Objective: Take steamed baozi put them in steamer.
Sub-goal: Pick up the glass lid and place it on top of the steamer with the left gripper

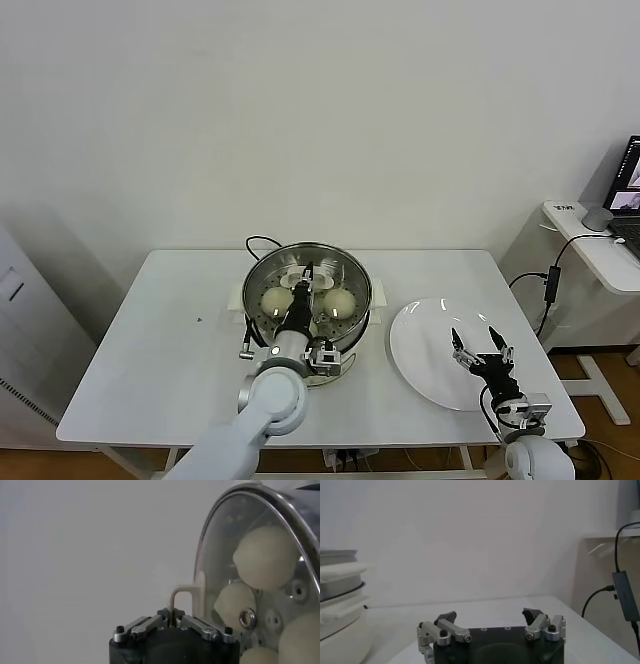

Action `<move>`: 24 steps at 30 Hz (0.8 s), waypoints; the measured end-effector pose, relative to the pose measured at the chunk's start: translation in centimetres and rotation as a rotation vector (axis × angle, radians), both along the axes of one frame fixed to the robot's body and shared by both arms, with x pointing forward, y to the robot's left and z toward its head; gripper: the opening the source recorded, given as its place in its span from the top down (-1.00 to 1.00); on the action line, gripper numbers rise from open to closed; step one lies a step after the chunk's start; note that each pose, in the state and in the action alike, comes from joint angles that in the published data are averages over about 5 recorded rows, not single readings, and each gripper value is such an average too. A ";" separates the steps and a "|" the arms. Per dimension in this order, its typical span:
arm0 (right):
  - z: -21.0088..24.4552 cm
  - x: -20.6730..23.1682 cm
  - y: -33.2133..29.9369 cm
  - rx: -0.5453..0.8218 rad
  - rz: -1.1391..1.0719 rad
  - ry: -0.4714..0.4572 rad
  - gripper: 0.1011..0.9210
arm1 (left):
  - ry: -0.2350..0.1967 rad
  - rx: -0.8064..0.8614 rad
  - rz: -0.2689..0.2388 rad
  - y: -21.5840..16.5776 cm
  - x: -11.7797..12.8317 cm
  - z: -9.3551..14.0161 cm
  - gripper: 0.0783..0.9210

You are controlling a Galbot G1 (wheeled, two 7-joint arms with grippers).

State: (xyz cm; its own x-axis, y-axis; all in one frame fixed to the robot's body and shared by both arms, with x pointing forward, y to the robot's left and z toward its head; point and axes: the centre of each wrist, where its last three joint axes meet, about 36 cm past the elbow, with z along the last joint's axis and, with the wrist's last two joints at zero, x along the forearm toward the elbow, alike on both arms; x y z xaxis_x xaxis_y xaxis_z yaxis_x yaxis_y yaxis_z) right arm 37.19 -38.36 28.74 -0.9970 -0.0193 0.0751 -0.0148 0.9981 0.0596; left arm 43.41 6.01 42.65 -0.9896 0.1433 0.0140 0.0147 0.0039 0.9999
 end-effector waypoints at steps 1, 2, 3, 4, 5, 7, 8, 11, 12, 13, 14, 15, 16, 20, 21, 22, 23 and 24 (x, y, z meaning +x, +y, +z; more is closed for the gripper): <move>0.0 0.0 0.0 0.000 0.000 0.001 -0.76 | 0.004 -0.004 0.002 0.1 -0.1 0.0 0.75; -0.1 -0.1 0.0 0.000 0.000 0.001 -0.76 | 0.009 -0.010 0.003 0.1 -0.2 0.0 0.69; -0.1 -0.1 -0.1 0.000 0.000 0.002 -0.76 | 0.014 -0.016 0.004 0.2 -0.3 0.0 0.61; -0.2 -0.1 -0.1 0.000 0.000 0.002 -0.76 | 0.020 -0.023 0.005 0.3 -0.4 0.0 0.54; -0.2 -0.1 -0.1 0.000 -0.001 0.003 -0.76 | 0.026 -0.032 0.005 0.5 -0.5 0.2 0.48; -0.3 -0.1 -0.2 0.001 -0.002 0.002 -0.76 | 0.041 -0.056 0.002 0.8 -0.9 0.6 0.34; -0.2 -0.1 -0.2 0.001 -0.002 0.002 -0.76 | 0.051 -0.071 -0.001 1.0 -1.2 0.9 0.28; -0.2 0.1 -0.1 0.003 -0.001 -0.001 -0.76 | 0.092 -0.129 -0.024 1.8 -2.3 2.1 0.07; -0.1 0.1 -0.1 0.004 0.000 -0.002 -0.76 | 0.109 -0.152 -0.036 2.1 -2.8 2.5 -0.01; -0.1 0.2 -0.1 0.007 0.002 -0.002 -0.76 | 0.127 -0.179 -0.051 2.6 -3.2 3.0 -0.07; -0.1 0.2 0.0 0.009 0.003 -0.002 -0.76 | 0.145 -0.207 -0.067 3.0 -3.6 3.6 -0.13; 0.0 0.3 0.0 0.012 0.004 -0.001 -0.76 | 0.163 -0.236 -0.085 3.6 -4.0 4.1 -0.22; 0.0 0.3 0.1 0.015 0.004 0.000 -0.76 | 0.180 -0.269 -0.106 4.2 -4.4 4.7 -0.28; 0.2 0.5 0.5 0.029 0.000 0.007 -0.76 | 0.246 -0.429 -0.192 6.8 -5.2 6.9 -0.55; 0.2 0.6 0.6 0.032 -0.001 0.008 -0.76 | 0.259 -0.481 -0.208 7.5 -5.3 7.4 -0.62; 0.3 0.6 0.7 0.033 -0.002 0.008 -0.76 | 0.268 -0.536 -0.219 8.1 -5.3 7.9 -0.67; 0.3 0.6 0.7 0.034 -0.003 0.008 -0.76 | 0.275 -0.594 -0.225 8.8 -5.4 8.4 -0.70; 0.4 0.6 0.8 0.034 -0.003 0.009 -0.76 | 0.278 -0.655 -0.225 9.5 -5.3 8.8 -0.74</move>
